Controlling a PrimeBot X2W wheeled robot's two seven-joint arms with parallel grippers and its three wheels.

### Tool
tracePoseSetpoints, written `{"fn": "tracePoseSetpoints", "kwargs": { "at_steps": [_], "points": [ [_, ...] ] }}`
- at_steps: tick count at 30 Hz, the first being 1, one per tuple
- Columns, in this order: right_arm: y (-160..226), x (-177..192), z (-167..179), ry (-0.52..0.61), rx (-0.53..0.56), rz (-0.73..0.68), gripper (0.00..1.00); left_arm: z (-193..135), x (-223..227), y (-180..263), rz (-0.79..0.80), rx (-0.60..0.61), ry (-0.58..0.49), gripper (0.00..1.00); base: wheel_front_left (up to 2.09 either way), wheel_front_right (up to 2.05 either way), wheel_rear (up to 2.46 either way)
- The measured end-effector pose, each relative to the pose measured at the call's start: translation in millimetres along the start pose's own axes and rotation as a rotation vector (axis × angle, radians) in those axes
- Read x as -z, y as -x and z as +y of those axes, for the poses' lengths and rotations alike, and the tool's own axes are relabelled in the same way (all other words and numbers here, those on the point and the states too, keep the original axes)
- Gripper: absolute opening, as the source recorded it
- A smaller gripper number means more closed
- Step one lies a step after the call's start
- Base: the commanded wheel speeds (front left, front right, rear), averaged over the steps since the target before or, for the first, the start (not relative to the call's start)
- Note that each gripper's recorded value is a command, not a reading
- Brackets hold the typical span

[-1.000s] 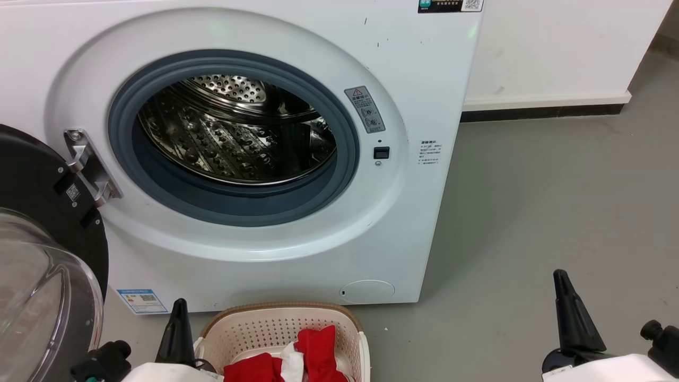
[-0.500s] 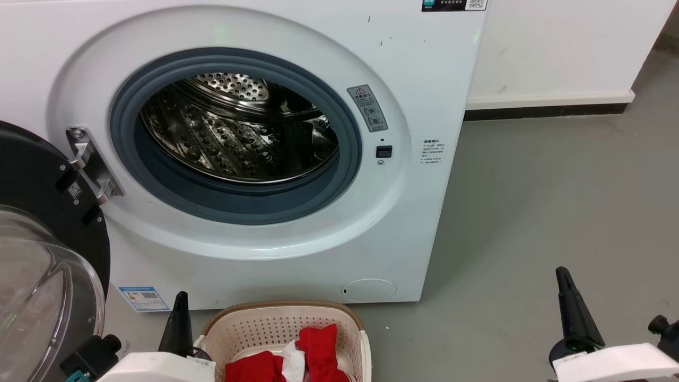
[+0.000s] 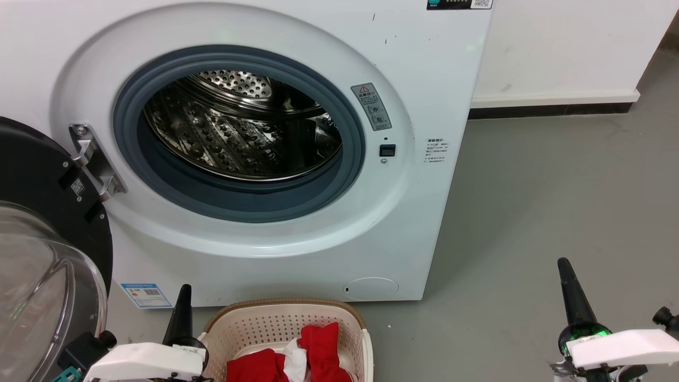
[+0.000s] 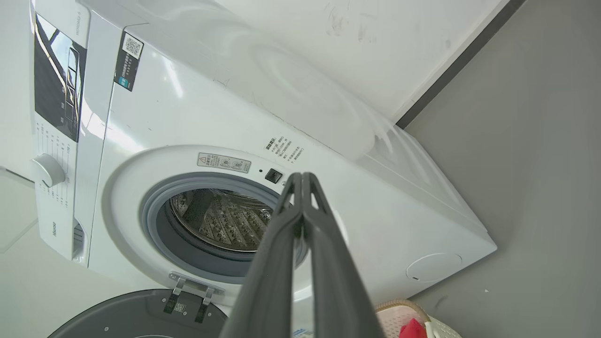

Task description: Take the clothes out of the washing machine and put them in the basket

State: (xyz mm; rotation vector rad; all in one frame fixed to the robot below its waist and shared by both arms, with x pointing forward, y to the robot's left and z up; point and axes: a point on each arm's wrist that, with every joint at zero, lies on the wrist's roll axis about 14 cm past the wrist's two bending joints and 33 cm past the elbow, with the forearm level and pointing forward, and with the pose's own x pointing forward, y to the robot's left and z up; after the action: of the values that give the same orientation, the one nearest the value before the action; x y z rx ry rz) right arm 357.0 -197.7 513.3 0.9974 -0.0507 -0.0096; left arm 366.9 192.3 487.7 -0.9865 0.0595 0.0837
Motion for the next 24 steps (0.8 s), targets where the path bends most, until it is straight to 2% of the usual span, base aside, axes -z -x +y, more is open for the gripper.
{"fn": "tracePoseSetpoints", "kwargs": {
  "at_steps": [24],
  "points": [
    [-11.3, 2.3, -7.7, -0.242, 0.032, 0.022, 0.00, -2.8, -3.6, -8.4, 0.019, 0.021, 0.251, 0.00, 0.00, 0.00, 0.00]
  ]
}}
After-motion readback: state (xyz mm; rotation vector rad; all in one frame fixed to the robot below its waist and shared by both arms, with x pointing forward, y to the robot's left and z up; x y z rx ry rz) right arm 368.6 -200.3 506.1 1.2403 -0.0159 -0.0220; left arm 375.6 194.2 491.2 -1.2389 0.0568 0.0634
